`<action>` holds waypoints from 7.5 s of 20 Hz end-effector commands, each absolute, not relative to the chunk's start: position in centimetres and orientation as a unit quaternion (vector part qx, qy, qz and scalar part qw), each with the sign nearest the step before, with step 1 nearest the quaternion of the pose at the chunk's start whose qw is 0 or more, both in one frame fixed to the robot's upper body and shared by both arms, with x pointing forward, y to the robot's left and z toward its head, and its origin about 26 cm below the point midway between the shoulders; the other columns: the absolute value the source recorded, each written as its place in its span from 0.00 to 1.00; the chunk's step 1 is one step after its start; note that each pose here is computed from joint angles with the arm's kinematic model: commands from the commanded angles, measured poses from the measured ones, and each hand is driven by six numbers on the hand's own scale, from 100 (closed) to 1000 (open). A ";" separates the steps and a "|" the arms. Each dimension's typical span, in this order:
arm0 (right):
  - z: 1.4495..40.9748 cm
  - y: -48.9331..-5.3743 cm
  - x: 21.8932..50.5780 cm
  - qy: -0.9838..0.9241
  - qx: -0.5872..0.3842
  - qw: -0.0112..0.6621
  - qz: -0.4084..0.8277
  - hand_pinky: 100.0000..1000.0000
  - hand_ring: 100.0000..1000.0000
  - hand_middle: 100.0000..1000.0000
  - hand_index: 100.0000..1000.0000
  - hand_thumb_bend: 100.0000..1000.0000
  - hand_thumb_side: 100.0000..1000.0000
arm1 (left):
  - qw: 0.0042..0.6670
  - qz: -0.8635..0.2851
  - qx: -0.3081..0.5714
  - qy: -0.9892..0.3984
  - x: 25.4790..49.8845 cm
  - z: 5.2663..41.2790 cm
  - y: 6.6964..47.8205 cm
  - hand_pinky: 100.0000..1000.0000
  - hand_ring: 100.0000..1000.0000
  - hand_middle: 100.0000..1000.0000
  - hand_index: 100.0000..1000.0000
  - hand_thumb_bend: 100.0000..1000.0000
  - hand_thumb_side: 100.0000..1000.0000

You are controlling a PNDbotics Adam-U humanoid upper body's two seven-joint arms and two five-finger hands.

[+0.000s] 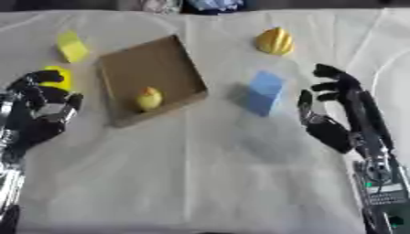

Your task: Pick up objects on the table and place them in the box.

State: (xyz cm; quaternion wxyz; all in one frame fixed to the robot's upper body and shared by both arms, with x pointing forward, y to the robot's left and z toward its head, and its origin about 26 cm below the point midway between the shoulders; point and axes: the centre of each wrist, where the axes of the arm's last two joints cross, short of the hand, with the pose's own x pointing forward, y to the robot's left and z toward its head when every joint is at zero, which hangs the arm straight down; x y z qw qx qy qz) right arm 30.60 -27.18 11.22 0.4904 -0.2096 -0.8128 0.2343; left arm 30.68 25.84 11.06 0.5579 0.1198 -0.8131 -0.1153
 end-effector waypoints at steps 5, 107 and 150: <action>12.1 -27.2 30.6 -0.819 -0.215 0.477 0.235 0.64 0.70 0.78 0.88 0.00 0.27 | 0.545 -0.121 0.127 -0.820 30.7 11.9 26.0 0.61 0.59 0.64 0.74 0.26 0.00; 10.8 -27.0 30.3 -0.806 -0.190 0.491 0.270 0.64 0.70 0.78 0.88 0.00 0.29 | 0.607 -0.312 0.515 -0.518 46.7 20.2 38.9 0.58 0.44 0.46 0.59 0.34 0.04; 11.1 -27.0 30.4 -0.808 -0.193 0.489 0.267 0.64 0.70 0.78 0.88 0.00 0.29 | 0.540 -0.510 0.423 -0.519 45.4 22.5 33.0 0.69 0.65 0.70 0.78 0.60 0.25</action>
